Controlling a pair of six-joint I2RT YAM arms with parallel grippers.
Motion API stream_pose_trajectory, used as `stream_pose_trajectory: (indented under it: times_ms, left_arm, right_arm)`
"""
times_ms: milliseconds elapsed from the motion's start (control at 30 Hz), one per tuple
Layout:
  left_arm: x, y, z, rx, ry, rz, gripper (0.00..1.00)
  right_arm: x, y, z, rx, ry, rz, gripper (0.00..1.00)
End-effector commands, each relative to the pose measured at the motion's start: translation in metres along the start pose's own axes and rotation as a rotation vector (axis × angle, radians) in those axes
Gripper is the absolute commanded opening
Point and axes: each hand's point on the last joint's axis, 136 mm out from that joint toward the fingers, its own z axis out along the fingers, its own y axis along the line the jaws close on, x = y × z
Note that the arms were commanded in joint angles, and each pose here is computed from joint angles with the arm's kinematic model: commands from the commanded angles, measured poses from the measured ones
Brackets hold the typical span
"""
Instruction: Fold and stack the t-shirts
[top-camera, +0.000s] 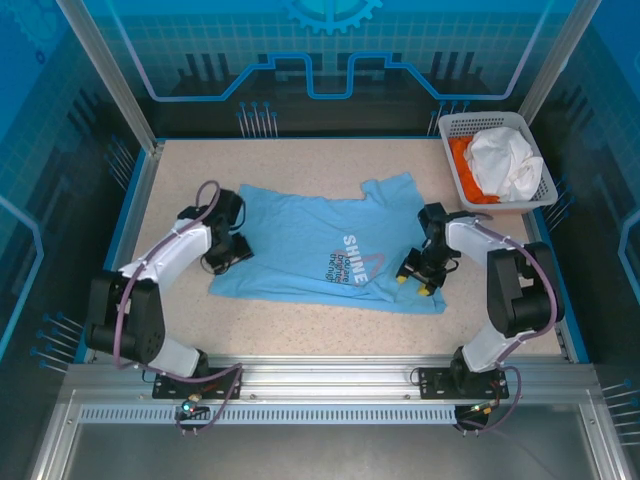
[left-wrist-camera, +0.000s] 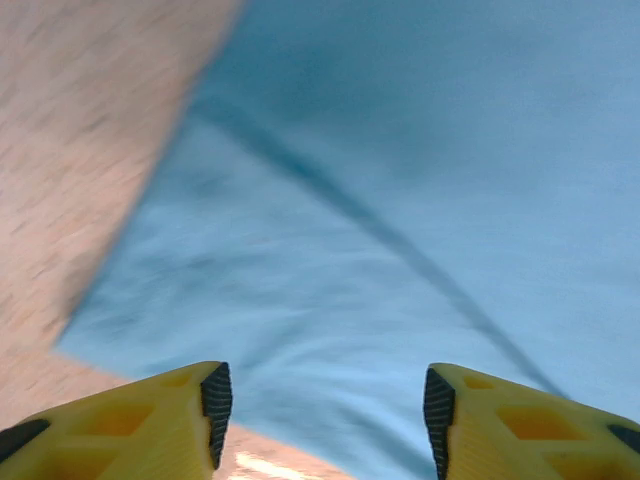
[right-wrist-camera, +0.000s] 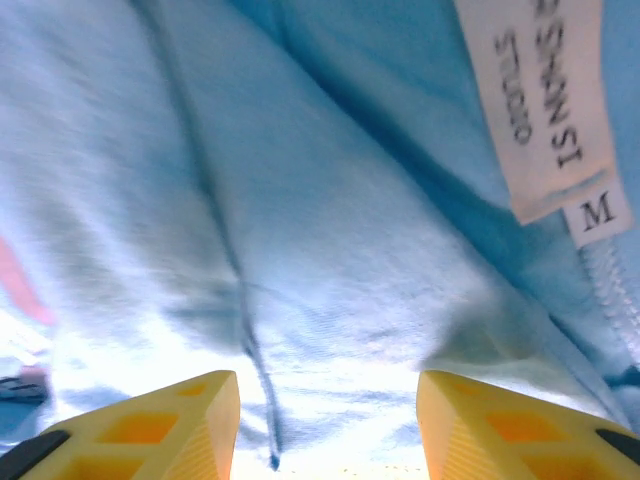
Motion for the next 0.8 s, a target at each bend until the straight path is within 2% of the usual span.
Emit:
stream_pose_trajectory:
  times_ms: [0,133,233,333,433,633,767]
  left_arm:
    - [0.006,-0.081,-0.032,0.258,-0.075,0.301,0.58]
    - [0.047,-0.146,-0.039,0.475,-0.028,0.550,0.62]
    - [0.070,-0.171,-0.032,0.549,0.028,0.613,0.62]
    - [0.086,-0.187,-0.020,0.567,0.083,0.618,0.61]
    - [0.095,-0.187,-0.003,0.533,0.129,0.591,0.58]
    - [0.098,-0.154,0.024,0.367,0.158,0.598,0.55]
    - [0.105,-0.140,0.030,0.348,0.171,0.615,0.55]
  right_arm:
    - [-0.008,0.008,-0.025,-0.031,-0.069,-0.035,0.52]
    - [-0.002,0.022,-0.030,-0.115,-0.047,-0.035,0.51]
    - [0.013,0.025,-0.024,-0.160,0.013,-0.027,0.48]
    - [0.029,0.022,-0.016,-0.167,0.054,-0.031,0.45]
    - [0.039,0.022,-0.008,-0.169,0.079,-0.036,0.43]
    - [0.054,0.020,0.011,-0.126,0.117,-0.052,0.41]
    - [0.052,0.023,0.017,-0.123,0.109,-0.054,0.38]
